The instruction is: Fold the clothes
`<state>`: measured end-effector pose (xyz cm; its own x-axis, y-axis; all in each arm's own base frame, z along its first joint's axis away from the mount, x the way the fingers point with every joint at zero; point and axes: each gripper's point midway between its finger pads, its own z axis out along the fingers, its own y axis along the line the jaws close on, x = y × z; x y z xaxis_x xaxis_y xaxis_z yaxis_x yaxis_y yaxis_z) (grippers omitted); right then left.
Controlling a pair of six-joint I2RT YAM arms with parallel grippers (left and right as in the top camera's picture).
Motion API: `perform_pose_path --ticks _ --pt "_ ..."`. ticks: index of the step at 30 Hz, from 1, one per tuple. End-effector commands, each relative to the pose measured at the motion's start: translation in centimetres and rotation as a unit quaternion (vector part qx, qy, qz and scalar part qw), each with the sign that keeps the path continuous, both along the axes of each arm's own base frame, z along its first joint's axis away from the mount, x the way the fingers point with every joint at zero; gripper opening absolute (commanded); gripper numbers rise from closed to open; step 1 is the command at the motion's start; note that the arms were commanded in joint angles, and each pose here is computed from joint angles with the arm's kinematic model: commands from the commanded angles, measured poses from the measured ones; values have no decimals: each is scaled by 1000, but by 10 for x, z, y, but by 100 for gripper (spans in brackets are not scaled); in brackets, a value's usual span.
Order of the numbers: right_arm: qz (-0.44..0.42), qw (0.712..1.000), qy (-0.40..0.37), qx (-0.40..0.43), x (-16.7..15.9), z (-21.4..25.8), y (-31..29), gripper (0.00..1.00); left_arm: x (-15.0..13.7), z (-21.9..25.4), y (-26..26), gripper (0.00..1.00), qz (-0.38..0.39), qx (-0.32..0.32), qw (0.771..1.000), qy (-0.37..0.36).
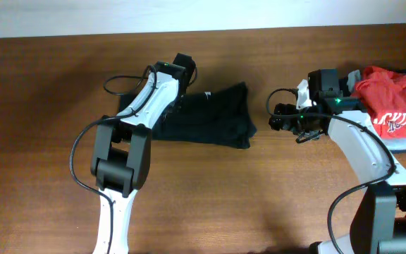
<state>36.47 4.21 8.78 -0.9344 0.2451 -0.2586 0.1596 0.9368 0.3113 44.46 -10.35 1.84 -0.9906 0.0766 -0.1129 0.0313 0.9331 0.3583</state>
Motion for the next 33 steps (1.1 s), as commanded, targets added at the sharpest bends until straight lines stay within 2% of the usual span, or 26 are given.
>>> perform_pose_path --ticks 1,3,5,12,21,33 --pt "4 1000 -16 2 4 10 0 86 -7 -14 7 9 6 8 1000 15" --pt "4 1000 -16 3 4 10 0 86 -8 -15 7 8 6 9 1000 16" --pt "4 1000 -16 2 4 10 0 86 -8 -18 7 1 6 9 1000 16" --pt "4 1000 -16 2 4 10 0 86 0 -1 11 1 6 24 1000 3" --pt "4 1000 -16 2 4 10 0 86 25 59 1 1 4 7 999 -40" --pt "4 1000 -17 2 5 10 0 86 18 58 -35 1 -34 -19 999 -34"
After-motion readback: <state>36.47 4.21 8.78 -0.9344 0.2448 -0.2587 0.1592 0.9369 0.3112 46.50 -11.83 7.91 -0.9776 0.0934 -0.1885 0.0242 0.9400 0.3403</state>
